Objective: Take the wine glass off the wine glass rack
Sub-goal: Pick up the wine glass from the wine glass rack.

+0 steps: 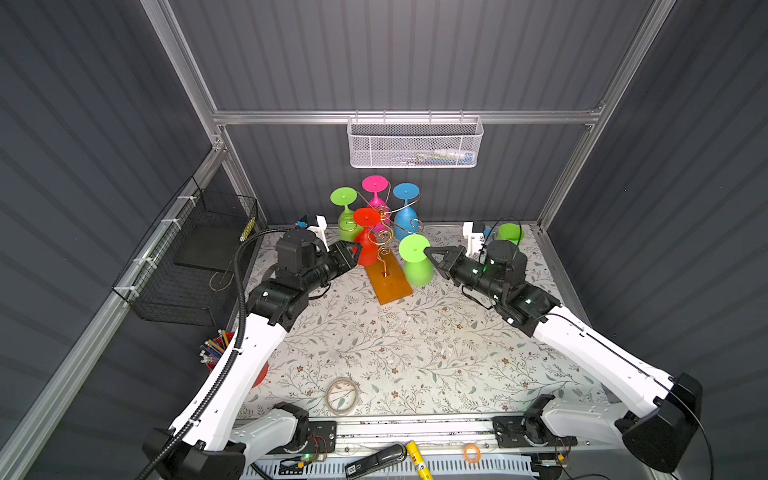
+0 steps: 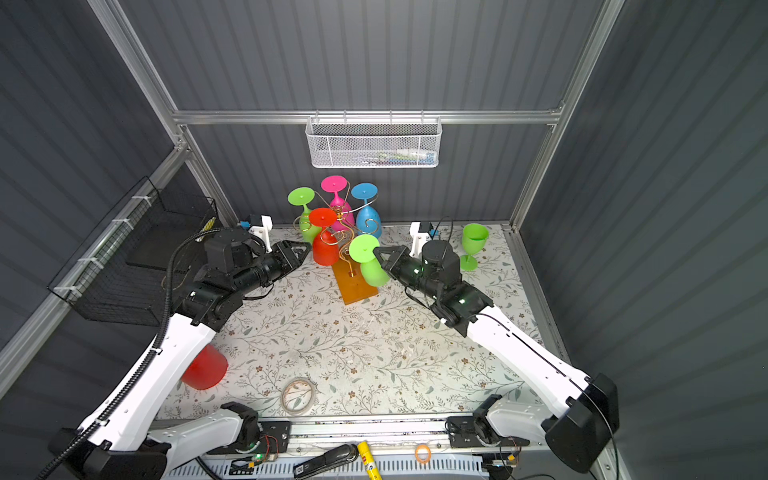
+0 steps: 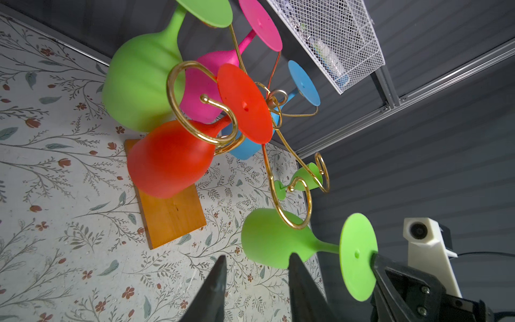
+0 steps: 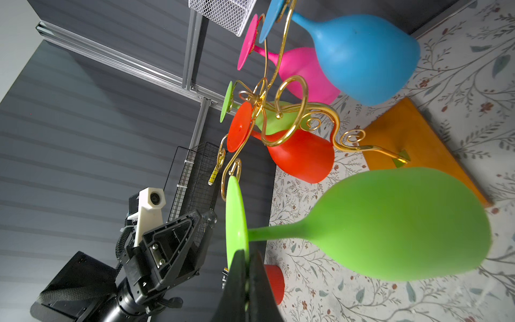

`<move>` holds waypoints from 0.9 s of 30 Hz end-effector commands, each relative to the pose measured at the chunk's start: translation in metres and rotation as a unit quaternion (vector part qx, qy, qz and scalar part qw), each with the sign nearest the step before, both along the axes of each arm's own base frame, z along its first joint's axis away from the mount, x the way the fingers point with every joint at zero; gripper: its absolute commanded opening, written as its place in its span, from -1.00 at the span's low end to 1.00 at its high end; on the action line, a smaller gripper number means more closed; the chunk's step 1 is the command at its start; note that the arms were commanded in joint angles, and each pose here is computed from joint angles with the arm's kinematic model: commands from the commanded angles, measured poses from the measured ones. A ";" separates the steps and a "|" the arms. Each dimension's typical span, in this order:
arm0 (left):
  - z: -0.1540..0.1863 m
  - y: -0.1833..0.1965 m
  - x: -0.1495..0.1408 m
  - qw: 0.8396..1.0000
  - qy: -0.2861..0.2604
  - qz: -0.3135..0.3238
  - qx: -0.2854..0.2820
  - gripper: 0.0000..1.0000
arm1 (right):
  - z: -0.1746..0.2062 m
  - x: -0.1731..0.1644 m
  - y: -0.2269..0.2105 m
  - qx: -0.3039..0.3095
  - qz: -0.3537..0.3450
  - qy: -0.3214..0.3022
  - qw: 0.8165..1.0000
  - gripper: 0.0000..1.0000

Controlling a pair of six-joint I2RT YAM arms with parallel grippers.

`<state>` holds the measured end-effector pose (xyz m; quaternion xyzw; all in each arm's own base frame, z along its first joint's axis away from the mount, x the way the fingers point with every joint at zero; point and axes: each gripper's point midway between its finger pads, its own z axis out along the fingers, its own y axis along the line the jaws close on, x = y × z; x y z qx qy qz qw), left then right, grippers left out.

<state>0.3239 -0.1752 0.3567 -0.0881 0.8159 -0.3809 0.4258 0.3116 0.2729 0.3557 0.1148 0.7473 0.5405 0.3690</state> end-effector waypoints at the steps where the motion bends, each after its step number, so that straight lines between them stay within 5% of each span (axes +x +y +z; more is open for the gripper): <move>1: -0.003 0.005 -0.009 1.000 -0.004 -0.003 0.016 -0.25 | -0.006 -0.011 -0.005 -0.036 0.007 -0.019 0.999 -1.00; 13: -0.031 0.022 -0.043 0.999 0.034 0.007 0.021 -0.20 | -0.048 -0.057 0.006 -0.165 0.061 -0.095 0.980 -1.00; 27: -0.100 0.007 -0.059 0.989 0.144 -0.011 -0.038 -0.08 | -0.104 -0.078 0.058 -0.348 0.092 -0.268 0.894 -1.00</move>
